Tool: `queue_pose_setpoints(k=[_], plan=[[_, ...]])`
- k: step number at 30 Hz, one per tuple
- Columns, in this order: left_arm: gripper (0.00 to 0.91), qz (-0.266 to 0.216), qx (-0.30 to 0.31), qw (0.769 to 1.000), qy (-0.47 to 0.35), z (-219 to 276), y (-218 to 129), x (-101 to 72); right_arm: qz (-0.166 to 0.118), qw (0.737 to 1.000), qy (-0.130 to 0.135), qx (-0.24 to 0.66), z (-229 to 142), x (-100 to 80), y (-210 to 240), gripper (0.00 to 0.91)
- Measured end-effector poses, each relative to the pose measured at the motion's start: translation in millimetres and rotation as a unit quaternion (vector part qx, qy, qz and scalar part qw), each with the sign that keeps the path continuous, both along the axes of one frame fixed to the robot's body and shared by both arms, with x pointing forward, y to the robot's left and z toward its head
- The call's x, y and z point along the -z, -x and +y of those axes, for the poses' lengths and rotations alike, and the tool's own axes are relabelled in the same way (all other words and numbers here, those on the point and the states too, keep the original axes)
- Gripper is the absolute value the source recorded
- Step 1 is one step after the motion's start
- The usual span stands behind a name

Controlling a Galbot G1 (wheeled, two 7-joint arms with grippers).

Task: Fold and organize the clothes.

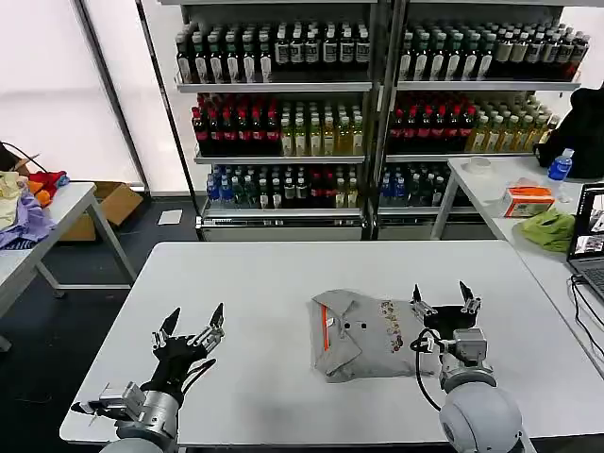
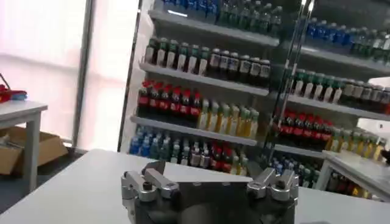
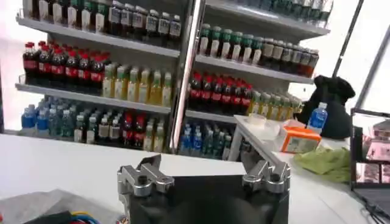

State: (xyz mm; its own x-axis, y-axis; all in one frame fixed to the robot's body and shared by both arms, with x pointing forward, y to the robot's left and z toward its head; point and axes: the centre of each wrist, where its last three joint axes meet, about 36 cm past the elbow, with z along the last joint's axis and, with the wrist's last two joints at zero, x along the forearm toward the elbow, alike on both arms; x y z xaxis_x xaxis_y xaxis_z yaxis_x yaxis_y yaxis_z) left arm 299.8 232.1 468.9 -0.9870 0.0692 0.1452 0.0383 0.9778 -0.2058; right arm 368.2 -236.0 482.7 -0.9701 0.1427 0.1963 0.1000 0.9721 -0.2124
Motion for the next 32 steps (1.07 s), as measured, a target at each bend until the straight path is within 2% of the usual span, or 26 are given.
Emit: queue_pose_setpoints(k=[32], plan=[[0.907, -0.006, -0.005, 0.999, -0.035, 2.7, -2.5, 2.6, 0.001, 1.000, 0.001, 0.011, -9.0, -0.7, 12.9, 0.907]])
